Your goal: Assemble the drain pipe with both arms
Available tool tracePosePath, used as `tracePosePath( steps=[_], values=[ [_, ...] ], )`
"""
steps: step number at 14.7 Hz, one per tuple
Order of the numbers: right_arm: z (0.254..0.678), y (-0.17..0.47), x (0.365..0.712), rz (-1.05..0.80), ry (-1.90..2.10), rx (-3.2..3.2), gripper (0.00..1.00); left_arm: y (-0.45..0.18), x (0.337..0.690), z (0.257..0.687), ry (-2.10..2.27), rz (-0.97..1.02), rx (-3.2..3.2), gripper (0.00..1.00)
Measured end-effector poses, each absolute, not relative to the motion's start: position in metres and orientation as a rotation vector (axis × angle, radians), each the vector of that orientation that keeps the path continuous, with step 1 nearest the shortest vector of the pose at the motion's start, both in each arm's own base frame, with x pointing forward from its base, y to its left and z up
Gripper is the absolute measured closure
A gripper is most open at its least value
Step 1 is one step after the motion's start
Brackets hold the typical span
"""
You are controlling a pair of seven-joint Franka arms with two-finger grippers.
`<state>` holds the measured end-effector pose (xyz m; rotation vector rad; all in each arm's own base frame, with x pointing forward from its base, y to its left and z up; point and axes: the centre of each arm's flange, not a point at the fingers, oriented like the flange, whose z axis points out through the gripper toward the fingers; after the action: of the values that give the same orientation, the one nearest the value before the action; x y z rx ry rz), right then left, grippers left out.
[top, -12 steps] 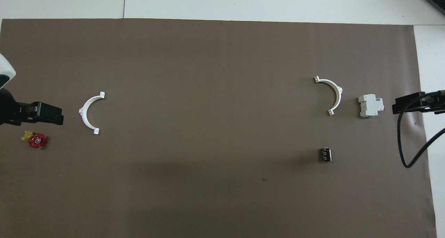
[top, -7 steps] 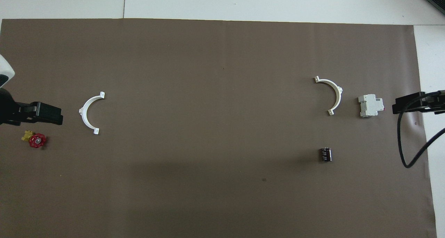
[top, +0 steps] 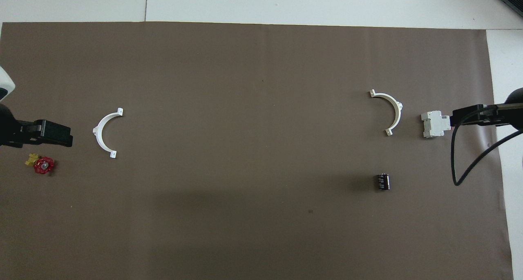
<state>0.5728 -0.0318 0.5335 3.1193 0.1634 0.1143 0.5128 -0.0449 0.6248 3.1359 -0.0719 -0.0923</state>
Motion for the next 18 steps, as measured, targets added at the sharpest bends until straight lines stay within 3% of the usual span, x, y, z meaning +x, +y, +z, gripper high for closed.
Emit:
tracePosePath(
  steps=[5,10,12,13,14,18],
  values=[
    [0.385,-0.035,0.642,0.183,0.524,3.090,0.00,-0.044,0.516,0.627,-0.067,-0.052,3.135,0.00],
    [0.303,-0.038,0.657,0.168,0.706,3.031,0.04,-0.043,0.517,0.627,-0.066,-0.042,3.135,0.00],
    [0.288,-0.038,0.657,0.147,0.724,3.029,0.22,-0.043,0.517,0.628,-0.066,-0.041,3.135,0.00],
    [0.286,-0.038,0.657,0.143,0.745,3.024,0.22,-0.043,0.517,0.628,-0.066,-0.040,3.135,0.00],
    [0.286,-0.038,0.657,0.142,0.764,3.019,0.30,-0.043,0.517,0.628,-0.066,-0.040,3.135,0.00],
    [0.291,-0.038,0.658,0.150,0.766,3.022,0.79,-0.043,0.517,0.628,-0.066,-0.039,3.135,0.00]
  ],
)
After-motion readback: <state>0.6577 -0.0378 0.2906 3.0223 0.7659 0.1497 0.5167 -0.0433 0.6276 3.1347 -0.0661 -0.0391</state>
